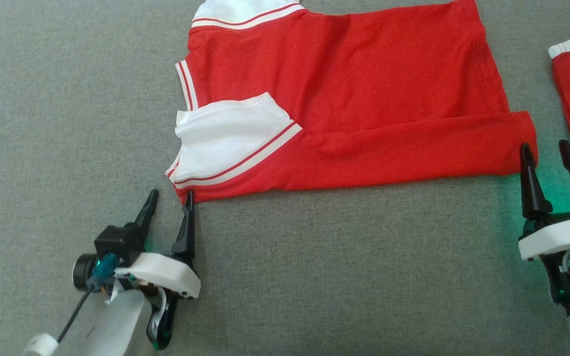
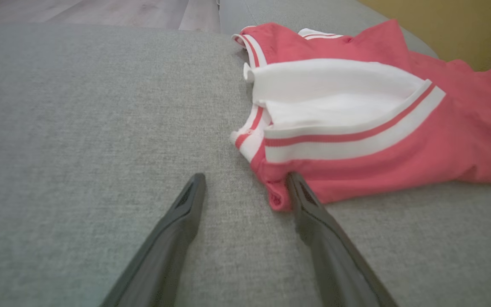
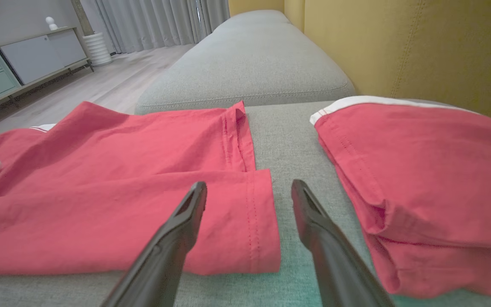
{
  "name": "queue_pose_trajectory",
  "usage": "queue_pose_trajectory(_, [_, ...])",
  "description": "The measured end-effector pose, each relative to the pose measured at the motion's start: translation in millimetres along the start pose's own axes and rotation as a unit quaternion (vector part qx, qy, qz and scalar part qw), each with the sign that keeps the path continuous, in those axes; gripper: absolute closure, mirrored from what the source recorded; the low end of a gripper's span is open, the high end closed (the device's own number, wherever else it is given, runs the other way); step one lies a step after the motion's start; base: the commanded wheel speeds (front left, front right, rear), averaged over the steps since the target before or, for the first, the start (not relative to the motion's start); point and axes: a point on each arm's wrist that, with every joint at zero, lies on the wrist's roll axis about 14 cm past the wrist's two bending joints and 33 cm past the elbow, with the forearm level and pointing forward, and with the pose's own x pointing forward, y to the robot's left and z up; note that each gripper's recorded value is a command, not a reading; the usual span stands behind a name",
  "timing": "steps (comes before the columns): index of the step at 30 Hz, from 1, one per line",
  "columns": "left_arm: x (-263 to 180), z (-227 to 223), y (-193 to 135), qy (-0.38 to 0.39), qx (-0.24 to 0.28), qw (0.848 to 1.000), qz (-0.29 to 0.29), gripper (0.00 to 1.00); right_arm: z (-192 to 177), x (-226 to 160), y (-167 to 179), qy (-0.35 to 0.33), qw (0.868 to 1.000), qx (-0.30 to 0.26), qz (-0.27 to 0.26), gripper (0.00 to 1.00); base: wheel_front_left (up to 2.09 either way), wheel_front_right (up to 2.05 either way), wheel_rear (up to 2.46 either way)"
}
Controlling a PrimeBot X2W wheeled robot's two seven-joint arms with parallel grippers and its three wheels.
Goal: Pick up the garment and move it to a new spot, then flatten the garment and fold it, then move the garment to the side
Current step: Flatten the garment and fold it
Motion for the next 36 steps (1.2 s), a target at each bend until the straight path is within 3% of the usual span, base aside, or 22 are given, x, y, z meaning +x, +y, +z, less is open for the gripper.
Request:
queue_pose_trajectory(2, [3.0, 0.8, 0.3, 0.002, 0.001, 1.0, -0.003, 0.0, -2.9, 0.2, 0.6, 0.005, 1.0, 0.0, 0.001, 0.0, 0.0, 0.0, 0.0])
queue_pose_trajectory(3, [4.0, 0.7, -0.1, 0.003, 0.001, 1.0, -0.006, 0.07, -5.2, 0.1, 0.5, 0.008, 1.0, 0.001, 0.001, 0.0, 0.0, 0.0, 0.0])
queue_pose_trajectory(4, [4.4, 0.4, -1.3, 0.005, 0.001, 1.0, -0.01, 0.43, -7.5, 0.0, 0.9, 0.012, 1.0, 0.001, 0.001, 0.0, 0.0, 0.0, 0.0])
queue_pose_trajectory(6, [5.4, 0.6, -3.3, 0.007, -0.001, 1.0, -0.018, 1.0, -11.5, -0.4, 0.1, 0.02, 1.0, 0.001, -0.001, 0.0, 0.0, 0.0, 0.0])
queue_pose_trajectory(18, [-0.7, 5.0, -8.2, -0.005, -0.005, 0.999, -0.033, 1.0, -36.0, 10.8, -8.2, 0.08, 0.996, 0.018, -0.025, 0.0, 0.0, 0.0, 0.0])
queue_pose_trajectory(19, [-1.7, 5.1, -7.8, -0.006, -0.005, 0.999, -0.032, 1.0, -40.0, 11.1, -7.0, 0.089, 0.996, 0.019, -0.024, 0.1, 0.0, 0.0, 0.0])
queue_pose_trajectory(21, [-3.2, 7.2, -7.4, -0.01, -0.006, 0.999, -0.032, 1.0, -47.1, 10.8, -3.5, 0.105, 0.994, 0.025, -0.022, 0.6, 0.0, 0.0, 0.0])
queue_pose_trajectory(22, [-4.1, 8.9, -7.9, -0.014, -0.007, 0.999, -0.032, 1.0, -47.5, 11.3, -1.6, 0.107, 0.994, 0.029, -0.02, 0.93, 0.0, 0.0, 0.0])
queue_pose_trajectory(23, [-5.4, 9.7, -8.5, -0.016, -0.008, 0.999, -0.032, 1.0, -47.2, 12.2, 1.0, 0.109, 0.993, 0.032, -0.017, 1.0, 0.0, 0.0, 0.0])
queue_pose_trajectory(36, [-48.9, 3.6, -12.3, -0.036, -0.014, 0.999, -0.021, 1.0, -45.1, -12.6, 5.0, 0.109, 0.993, 0.047, -0.012, 1.0, 0.0, 0.0, 0.0])
